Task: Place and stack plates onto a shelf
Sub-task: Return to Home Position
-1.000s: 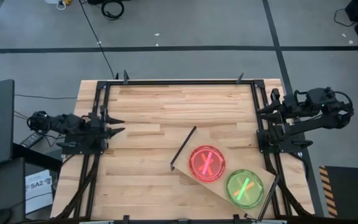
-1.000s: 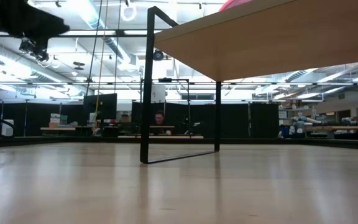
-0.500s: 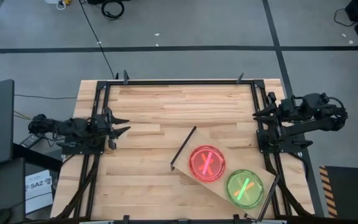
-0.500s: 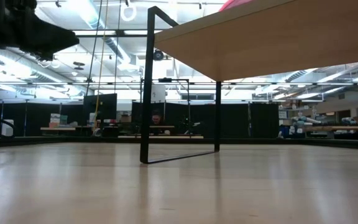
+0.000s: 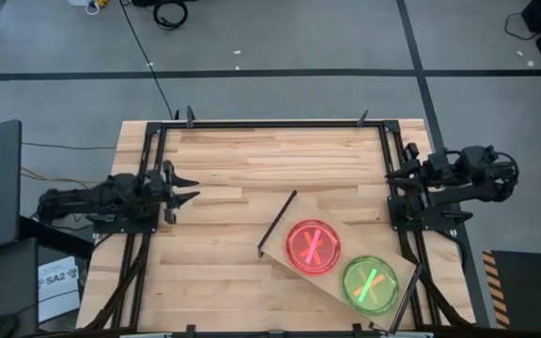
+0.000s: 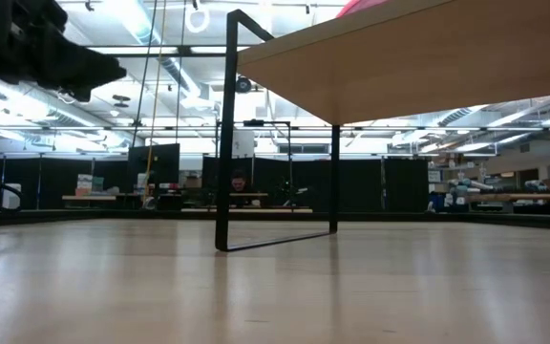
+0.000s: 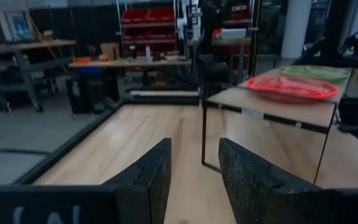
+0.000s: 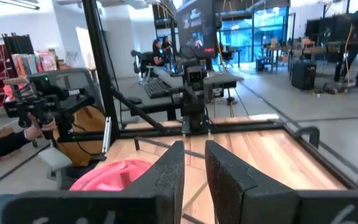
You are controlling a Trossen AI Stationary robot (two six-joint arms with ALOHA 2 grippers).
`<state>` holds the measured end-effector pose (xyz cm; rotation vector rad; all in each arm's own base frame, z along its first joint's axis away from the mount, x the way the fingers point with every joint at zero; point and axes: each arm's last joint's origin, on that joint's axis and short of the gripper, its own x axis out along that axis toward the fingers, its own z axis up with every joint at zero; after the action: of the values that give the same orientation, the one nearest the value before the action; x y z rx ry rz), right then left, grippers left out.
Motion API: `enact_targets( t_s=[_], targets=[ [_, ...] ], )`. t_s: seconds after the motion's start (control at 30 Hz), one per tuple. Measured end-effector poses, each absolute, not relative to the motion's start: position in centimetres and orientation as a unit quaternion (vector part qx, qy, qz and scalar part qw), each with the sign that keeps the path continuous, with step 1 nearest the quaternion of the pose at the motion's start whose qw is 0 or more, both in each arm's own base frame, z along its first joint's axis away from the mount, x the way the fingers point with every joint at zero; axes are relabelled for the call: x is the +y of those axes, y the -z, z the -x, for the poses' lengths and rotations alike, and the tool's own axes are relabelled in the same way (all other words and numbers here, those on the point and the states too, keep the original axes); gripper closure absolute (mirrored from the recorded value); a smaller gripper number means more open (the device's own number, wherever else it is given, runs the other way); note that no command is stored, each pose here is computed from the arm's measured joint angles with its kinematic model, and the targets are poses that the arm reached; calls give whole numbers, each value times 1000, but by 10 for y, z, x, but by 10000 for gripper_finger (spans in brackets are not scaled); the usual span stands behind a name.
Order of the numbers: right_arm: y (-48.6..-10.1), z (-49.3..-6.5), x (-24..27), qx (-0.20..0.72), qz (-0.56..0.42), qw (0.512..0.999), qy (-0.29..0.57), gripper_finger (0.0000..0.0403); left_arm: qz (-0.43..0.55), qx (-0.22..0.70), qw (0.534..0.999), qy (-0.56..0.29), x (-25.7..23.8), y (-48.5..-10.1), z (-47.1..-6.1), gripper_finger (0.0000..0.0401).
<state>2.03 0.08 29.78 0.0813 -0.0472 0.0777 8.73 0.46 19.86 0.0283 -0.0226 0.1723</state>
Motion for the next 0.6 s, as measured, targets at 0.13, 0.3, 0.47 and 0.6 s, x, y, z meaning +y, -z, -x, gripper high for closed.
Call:
enact_targets(
  t_s=[0.13,0.3,0.47,0.6],
  targets=[
    [-286,-30,2,-6,-47,998,-38,332,-3,6,996,-84,6,-195,-87,260],
    [-274,-42,4,-12,-45,998,-37,332,-3,7,996,-84,6,-195,-87,260],
    [-266,-50,4,-25,-40,999,-11,332,-6,8,996,-84,6,-195,-87,260],
    [-261,-55,4,-30,-34,999,2,332,-9,7,996,-84,6,-195,-87,260]
  ],
)
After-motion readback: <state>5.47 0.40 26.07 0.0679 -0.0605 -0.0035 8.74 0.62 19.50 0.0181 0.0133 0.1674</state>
